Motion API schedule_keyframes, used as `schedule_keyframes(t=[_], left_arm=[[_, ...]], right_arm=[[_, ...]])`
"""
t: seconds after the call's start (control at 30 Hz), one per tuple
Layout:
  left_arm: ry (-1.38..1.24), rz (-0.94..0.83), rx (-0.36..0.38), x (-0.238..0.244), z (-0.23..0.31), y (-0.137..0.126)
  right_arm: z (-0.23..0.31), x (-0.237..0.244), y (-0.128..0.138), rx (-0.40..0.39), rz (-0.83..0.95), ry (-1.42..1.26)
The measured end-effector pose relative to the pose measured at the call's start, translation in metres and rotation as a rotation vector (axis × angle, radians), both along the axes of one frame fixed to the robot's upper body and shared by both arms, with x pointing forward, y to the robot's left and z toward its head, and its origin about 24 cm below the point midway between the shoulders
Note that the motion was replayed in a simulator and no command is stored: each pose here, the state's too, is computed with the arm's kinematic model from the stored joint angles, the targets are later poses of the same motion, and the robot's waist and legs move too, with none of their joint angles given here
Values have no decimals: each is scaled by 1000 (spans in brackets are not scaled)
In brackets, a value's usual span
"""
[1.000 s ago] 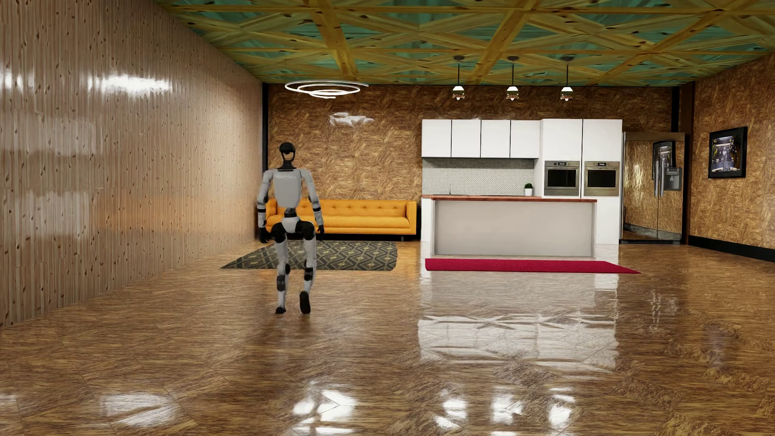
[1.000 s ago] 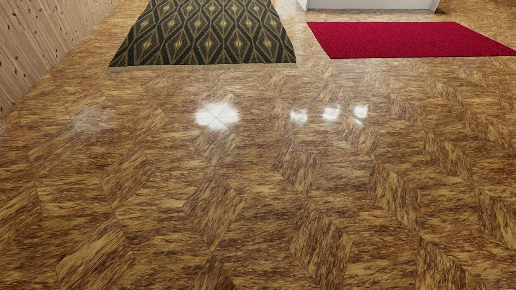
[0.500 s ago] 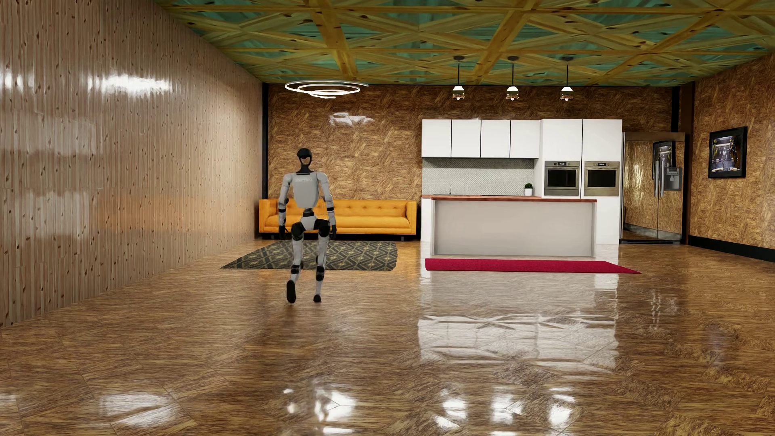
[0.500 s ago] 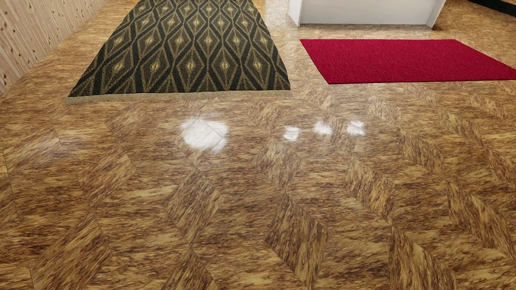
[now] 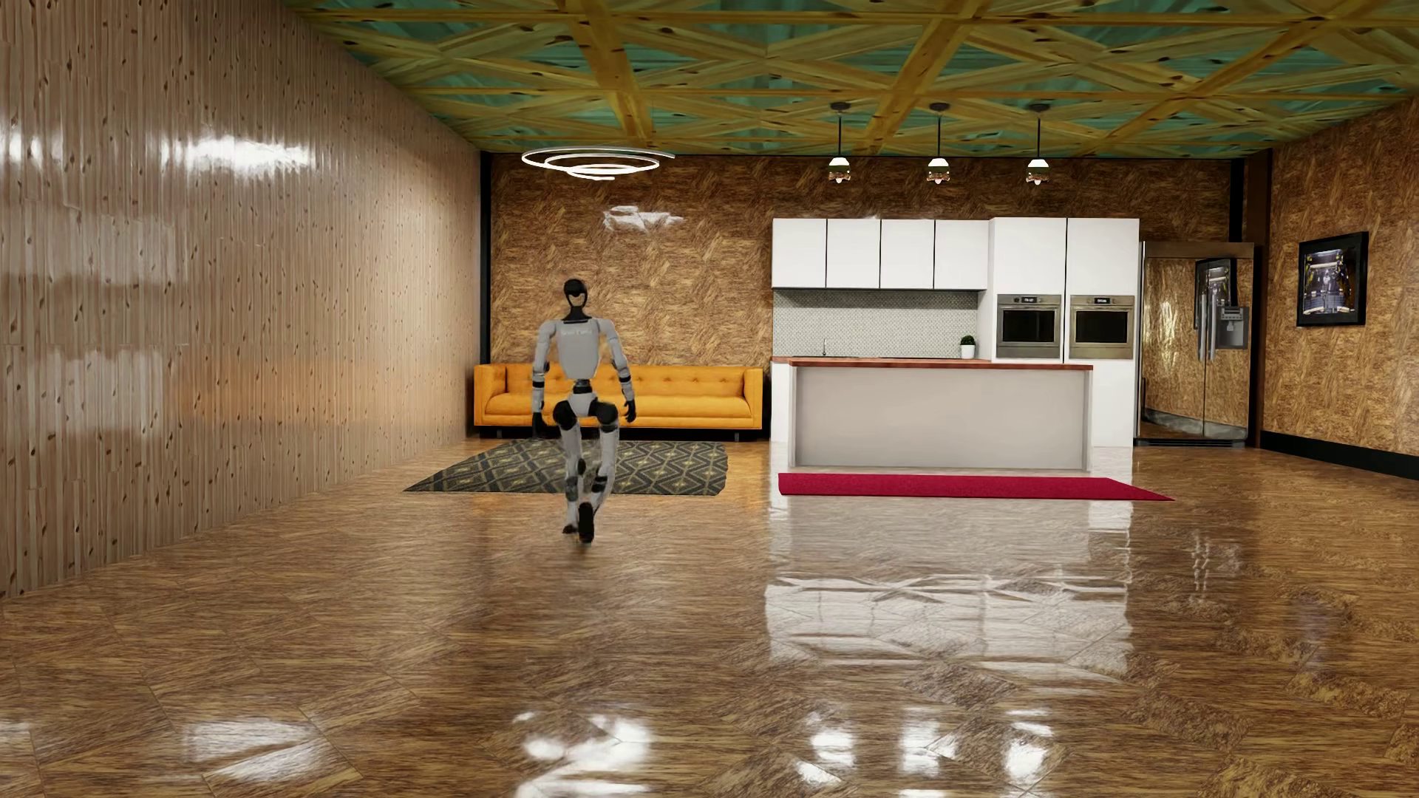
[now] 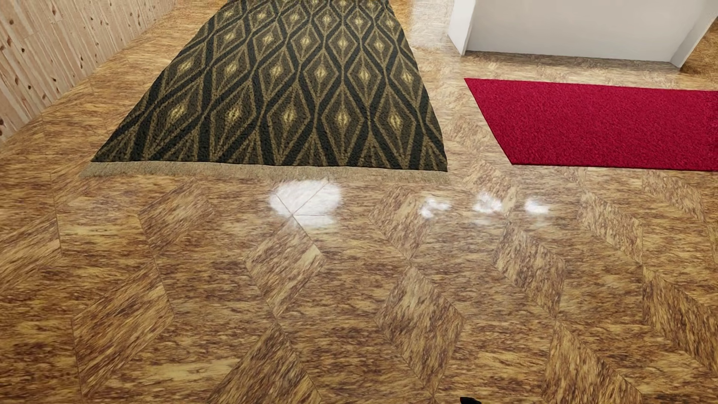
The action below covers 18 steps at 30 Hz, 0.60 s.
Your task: Walk forward
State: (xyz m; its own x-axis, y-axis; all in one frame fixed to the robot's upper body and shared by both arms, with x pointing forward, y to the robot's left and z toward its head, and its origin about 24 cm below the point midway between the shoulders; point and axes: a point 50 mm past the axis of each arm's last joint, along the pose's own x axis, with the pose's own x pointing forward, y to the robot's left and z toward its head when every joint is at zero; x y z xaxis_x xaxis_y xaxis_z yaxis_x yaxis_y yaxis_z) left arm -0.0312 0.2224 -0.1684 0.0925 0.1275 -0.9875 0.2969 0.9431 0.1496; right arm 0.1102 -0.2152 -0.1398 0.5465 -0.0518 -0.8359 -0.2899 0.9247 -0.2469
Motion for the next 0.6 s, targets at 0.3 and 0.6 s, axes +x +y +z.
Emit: schedule_keyframes(t=[0.3, 0.6], left_arm=[[-493, -62, 43, 156, 36, 26], [-329, 8, 33, 109, 15, 19]], right_arm=[[-24, -114, -7, -40, -13, 362], [-26, -144, 4, -15, -40, 448]])
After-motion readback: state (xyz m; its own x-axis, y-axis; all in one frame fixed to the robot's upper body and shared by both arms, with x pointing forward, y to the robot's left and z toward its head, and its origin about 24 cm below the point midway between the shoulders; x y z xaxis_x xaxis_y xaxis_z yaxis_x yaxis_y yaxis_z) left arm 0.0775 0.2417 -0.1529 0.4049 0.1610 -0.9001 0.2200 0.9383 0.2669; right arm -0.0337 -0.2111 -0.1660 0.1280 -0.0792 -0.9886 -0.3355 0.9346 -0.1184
